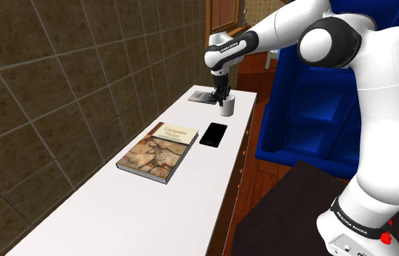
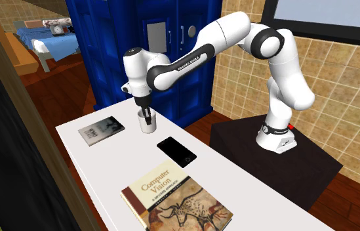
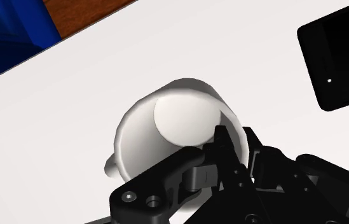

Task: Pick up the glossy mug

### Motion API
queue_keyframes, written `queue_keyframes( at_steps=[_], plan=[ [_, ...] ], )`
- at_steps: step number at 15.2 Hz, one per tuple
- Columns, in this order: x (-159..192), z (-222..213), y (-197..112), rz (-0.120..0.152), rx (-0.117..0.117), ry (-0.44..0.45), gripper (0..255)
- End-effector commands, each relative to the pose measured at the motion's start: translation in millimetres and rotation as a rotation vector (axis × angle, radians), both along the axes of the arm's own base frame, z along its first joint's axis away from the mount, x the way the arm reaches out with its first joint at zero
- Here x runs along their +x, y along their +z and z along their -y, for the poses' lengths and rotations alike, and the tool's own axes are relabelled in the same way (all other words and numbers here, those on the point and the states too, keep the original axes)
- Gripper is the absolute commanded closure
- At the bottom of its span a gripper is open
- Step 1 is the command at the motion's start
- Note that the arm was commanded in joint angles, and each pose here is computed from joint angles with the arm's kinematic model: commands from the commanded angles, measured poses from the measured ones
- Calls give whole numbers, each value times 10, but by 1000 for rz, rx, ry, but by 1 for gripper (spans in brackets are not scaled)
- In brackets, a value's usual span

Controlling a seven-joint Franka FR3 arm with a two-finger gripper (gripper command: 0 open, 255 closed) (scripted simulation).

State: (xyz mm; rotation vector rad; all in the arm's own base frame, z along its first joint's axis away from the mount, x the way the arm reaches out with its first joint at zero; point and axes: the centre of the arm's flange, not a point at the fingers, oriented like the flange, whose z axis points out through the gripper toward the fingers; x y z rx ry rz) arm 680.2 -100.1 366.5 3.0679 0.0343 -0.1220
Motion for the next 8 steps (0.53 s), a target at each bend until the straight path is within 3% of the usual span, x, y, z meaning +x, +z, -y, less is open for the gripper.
queue_keyframes(
  at_steps=[1,8],
  plan=[
    [0,1,-2,0,0,0,255],
    [0,-3,211,0,0,0,255]
  ],
)
